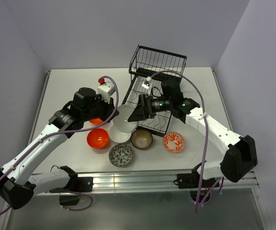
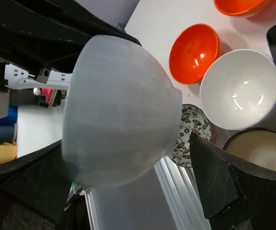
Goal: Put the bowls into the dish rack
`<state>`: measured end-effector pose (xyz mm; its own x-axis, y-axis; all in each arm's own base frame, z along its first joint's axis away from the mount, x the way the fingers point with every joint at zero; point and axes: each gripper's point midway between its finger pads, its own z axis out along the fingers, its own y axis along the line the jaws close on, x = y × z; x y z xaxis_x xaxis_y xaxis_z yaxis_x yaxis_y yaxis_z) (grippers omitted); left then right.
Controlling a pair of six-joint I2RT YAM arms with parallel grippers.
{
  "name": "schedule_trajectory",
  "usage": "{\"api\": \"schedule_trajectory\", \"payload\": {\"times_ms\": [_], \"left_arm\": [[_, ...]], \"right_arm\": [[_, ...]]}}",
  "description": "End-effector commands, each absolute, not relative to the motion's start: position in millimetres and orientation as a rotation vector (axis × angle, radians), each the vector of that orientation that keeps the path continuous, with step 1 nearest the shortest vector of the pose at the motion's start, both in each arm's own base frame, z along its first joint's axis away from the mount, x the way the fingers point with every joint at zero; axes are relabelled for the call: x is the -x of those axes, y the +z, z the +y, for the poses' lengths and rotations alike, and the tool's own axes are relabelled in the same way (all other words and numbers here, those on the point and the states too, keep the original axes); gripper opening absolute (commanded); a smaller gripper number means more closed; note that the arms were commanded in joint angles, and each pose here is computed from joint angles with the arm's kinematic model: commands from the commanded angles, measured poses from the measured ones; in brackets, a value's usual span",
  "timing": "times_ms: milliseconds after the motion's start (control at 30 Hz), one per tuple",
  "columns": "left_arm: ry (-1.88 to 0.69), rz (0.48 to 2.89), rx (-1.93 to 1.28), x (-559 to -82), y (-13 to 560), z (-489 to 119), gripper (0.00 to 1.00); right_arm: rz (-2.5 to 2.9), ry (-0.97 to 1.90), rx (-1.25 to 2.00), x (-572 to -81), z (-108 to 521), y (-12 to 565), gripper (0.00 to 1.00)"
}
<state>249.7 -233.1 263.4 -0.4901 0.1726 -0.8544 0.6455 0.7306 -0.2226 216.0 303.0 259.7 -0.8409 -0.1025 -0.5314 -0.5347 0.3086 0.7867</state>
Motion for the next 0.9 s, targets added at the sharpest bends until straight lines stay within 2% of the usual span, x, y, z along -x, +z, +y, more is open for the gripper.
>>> {"api": "schedule_trajectory", "payload": {"times_ms": [0, 400, 500, 600, 633, 700, 733, 767, 867], "left_arm": [[-0.807, 1.882, -0.594, -244, 309, -248, 0.0], [-0.854, 1.921, -0.548, -246, 299, -253, 0.0], [-0.858, 1.926, -0.545, -246, 298, -253, 0.0], [-0.863, 1.929, -0.546, -245, 297, -254, 0.0], [-0.86, 1.93, -0.542, -245, 297, -253, 0.0], [-0.859, 1.929, -0.546, -245, 297, -253, 0.0], [-0.854, 1.932, -0.544, -245, 295, -252, 0.0], [-0.847, 1.935, -0.545, -246, 293, -252, 0.01], [-0.831, 1.949, -0.547, -247, 288, -250, 0.1]], "right_arm": [[2.111, 1.6, 0.636, -215, 318, 283, 1.0], [2.137, 1.699, 0.687, -200, 330, 285, 0.97], [2.146, 1.713, 0.684, -197, 329, 282, 0.87], [2.153, 1.722, 0.682, -198, 329, 281, 0.7], [2.155, 1.72, 0.686, -198, 330, 280, 0.59], [2.159, 1.715, 0.684, -199, 330, 279, 0.5], [2.159, 1.71, 0.684, -200, 330, 278, 0.41], [2.158, 1.708, 0.684, -200, 330, 278, 0.36], [2.17, 1.692, 0.68, -203, 330, 273, 0.18]]}}
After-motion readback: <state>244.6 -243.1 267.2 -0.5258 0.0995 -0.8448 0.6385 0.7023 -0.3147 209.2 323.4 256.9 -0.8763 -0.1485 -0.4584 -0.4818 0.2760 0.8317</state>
